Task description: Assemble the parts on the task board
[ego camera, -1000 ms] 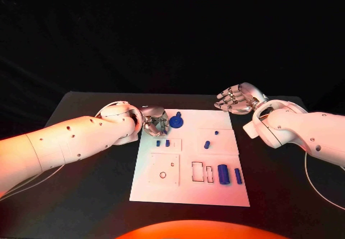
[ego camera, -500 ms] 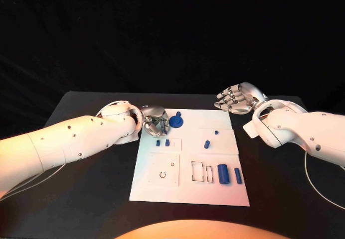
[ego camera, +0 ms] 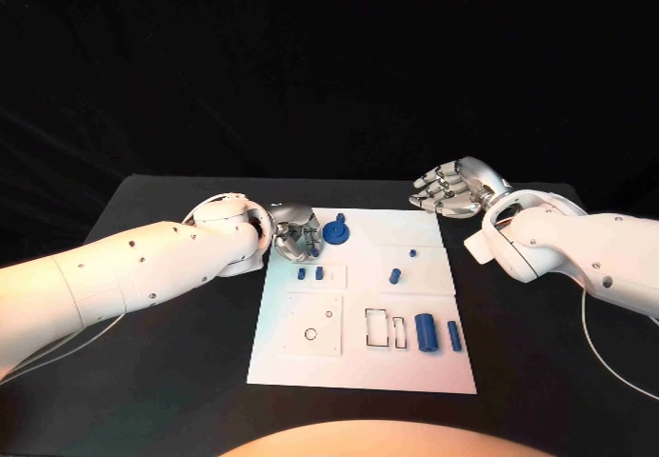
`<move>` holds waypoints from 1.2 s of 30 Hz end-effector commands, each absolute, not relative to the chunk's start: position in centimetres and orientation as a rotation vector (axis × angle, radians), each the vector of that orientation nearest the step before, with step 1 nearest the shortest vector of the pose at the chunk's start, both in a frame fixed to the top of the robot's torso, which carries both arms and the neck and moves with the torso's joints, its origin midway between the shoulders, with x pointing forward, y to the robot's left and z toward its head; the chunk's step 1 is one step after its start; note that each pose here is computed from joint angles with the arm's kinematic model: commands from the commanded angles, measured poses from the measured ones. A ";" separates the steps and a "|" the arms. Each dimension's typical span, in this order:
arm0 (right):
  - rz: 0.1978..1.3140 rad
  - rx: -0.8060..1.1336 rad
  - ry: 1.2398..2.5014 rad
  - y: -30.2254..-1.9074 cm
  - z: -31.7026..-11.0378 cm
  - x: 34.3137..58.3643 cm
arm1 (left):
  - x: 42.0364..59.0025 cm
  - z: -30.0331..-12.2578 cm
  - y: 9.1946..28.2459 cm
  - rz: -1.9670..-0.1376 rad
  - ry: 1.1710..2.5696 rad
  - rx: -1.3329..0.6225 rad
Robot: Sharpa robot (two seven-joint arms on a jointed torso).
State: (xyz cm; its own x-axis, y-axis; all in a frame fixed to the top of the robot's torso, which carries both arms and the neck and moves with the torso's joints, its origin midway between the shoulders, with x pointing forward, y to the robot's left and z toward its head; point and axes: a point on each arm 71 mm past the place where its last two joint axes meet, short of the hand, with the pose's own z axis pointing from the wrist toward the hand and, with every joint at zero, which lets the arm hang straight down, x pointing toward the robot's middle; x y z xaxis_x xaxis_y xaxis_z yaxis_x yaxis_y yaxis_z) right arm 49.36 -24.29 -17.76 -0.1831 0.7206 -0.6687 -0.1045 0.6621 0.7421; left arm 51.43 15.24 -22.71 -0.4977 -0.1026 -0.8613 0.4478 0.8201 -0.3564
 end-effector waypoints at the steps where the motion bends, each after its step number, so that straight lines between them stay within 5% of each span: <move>1: 0.810 0.497 1.603 -24.1 -17.8 49.3 | 51.4 -22.7 15.2 -0.680 1.995 0.253; 21: 0.808 0.498 1.606 -24.2 -17.8 49.3 | 51.4 -22.7 15.4 -0.685 1.988 0.239; 36: 0.812 0.449 1.657 -24.4 -18.1 49.3 | 51.7 -22.7 17.7 -0.630 1.981 0.199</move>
State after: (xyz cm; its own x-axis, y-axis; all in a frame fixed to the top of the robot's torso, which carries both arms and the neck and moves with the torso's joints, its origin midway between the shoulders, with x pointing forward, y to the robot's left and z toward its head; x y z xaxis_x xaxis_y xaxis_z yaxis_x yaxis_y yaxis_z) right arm 49.41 -24.66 -17.96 -0.2022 0.7107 -0.6738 -0.0981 0.6699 0.7359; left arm 51.68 17.55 -22.70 -0.4906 -0.1155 -0.8637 0.4061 0.8466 -0.3439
